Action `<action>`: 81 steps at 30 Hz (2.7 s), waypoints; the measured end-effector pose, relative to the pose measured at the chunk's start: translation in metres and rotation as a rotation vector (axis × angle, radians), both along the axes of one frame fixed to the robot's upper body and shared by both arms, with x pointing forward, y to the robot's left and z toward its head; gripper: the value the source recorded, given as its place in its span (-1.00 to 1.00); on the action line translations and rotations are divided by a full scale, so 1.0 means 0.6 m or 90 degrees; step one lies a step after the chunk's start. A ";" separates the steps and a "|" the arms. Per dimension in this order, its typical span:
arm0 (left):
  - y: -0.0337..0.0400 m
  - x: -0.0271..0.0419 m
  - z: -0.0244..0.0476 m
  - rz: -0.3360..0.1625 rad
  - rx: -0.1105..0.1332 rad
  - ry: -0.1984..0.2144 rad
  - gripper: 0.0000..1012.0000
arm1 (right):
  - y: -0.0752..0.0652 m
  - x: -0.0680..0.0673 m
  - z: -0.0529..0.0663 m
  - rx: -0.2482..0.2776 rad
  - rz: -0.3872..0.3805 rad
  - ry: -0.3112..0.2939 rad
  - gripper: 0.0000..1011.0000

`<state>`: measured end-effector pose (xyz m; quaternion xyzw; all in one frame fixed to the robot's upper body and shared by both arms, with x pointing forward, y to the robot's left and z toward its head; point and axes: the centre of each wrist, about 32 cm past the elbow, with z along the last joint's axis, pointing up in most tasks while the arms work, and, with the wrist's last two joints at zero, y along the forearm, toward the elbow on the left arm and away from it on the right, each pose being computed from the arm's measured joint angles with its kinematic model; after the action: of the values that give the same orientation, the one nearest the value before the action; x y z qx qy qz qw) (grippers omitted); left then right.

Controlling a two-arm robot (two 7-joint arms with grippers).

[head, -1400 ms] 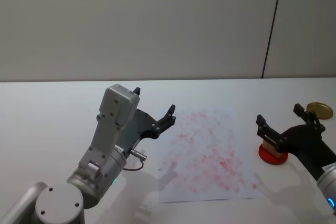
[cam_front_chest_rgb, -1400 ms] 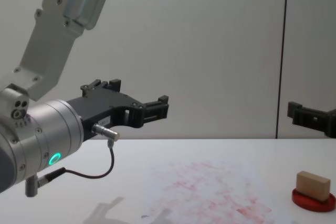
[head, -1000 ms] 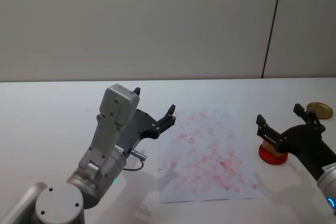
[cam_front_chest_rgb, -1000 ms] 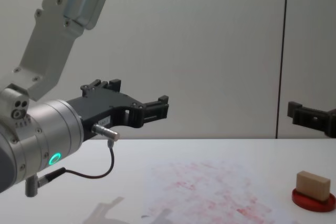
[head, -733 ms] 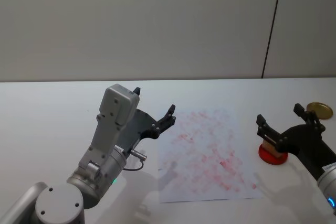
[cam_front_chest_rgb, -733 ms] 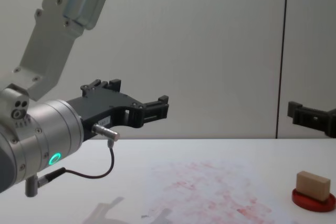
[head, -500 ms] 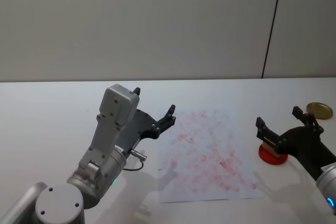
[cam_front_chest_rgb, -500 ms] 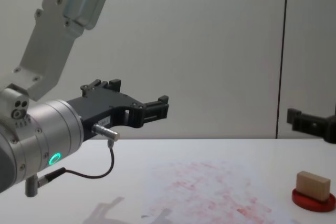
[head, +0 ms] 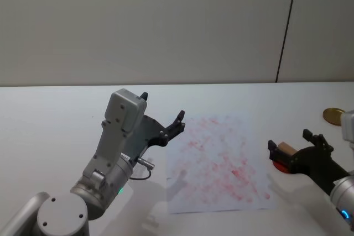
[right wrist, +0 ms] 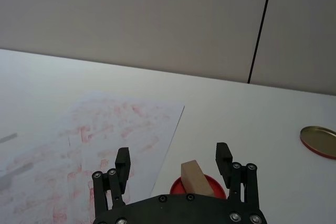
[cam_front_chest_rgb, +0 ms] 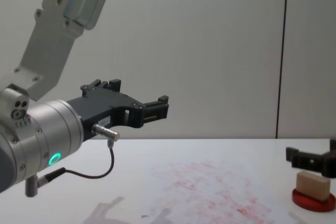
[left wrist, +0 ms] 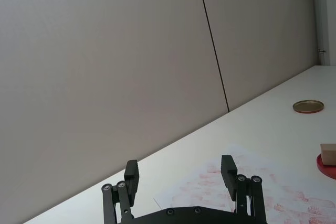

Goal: Use the one hand to pick up the stamp and affix it onto the A4 paper.

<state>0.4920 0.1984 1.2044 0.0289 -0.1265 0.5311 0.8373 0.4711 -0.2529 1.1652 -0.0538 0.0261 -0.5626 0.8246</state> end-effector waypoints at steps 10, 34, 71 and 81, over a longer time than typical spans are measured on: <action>0.000 0.000 0.000 0.000 0.000 0.000 0.96 | -0.012 0.021 -0.018 -0.011 0.012 0.034 0.98; 0.000 0.000 0.000 0.000 0.000 0.000 0.96 | -0.025 0.043 -0.039 -0.040 0.030 0.068 0.64; 0.000 0.000 0.000 0.000 0.000 0.000 0.96 | -0.035 0.041 -0.040 -0.039 0.045 0.009 -0.56; 0.000 0.000 0.000 0.000 0.000 0.000 0.96 | -0.006 0.036 -0.032 -0.006 0.103 0.007 -0.56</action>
<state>0.4920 0.1984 1.2044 0.0289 -0.1265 0.5310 0.8374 0.4926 -0.2568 1.1461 -0.0624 0.0234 -0.4937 0.8671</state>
